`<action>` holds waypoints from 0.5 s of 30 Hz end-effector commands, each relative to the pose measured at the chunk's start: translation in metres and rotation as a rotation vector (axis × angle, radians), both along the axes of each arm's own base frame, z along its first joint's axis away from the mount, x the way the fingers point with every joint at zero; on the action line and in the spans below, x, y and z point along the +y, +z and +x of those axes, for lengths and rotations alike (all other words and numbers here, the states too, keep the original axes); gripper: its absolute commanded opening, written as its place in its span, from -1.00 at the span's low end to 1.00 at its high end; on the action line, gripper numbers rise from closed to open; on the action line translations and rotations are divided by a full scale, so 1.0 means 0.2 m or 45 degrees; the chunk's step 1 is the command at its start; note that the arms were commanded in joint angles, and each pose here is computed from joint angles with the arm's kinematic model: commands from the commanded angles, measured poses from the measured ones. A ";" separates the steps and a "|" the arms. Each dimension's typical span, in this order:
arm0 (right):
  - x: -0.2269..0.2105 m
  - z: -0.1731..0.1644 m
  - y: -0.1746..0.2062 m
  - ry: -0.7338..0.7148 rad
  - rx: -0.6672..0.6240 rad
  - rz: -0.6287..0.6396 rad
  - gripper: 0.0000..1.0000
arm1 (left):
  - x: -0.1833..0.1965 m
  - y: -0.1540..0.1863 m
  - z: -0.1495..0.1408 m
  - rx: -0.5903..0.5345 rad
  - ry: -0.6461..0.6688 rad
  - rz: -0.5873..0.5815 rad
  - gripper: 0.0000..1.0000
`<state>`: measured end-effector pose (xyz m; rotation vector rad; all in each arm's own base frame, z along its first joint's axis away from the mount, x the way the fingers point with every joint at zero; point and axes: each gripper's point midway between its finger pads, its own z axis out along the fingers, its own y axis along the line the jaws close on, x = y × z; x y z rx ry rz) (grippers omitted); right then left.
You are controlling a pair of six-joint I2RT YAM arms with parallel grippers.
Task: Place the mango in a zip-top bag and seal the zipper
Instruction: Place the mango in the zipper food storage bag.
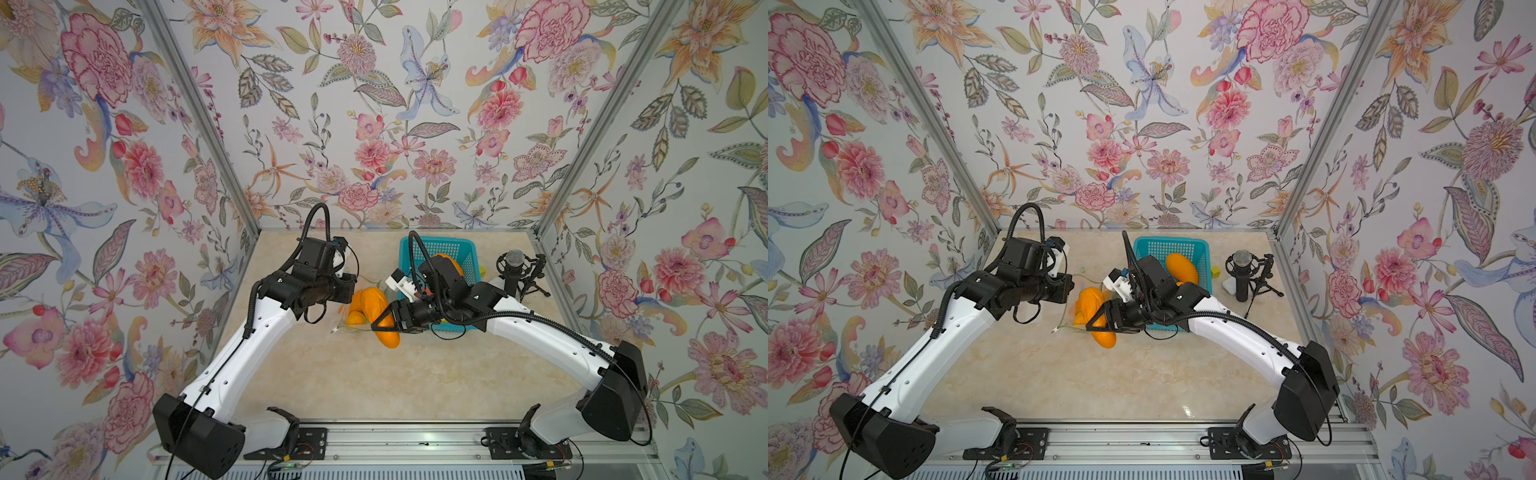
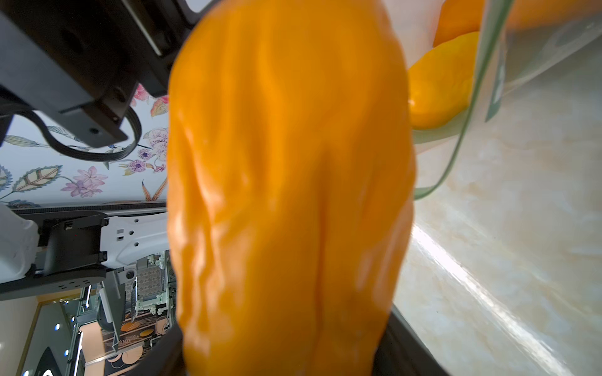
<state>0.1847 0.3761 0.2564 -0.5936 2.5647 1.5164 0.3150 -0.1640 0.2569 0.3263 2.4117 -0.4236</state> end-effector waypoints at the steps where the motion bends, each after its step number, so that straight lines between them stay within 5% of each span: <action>1: 0.04 -0.03 0.03 0.014 0.097 0.061 0.17 | 0.00 0.05 -0.01 -0.030 -0.001 -0.054 -1.00; 15: 0.21 0.28 0.01 -0.195 0.314 0.201 0.18 | -0.08 0.14 -0.07 -0.068 -0.116 -0.157 -1.00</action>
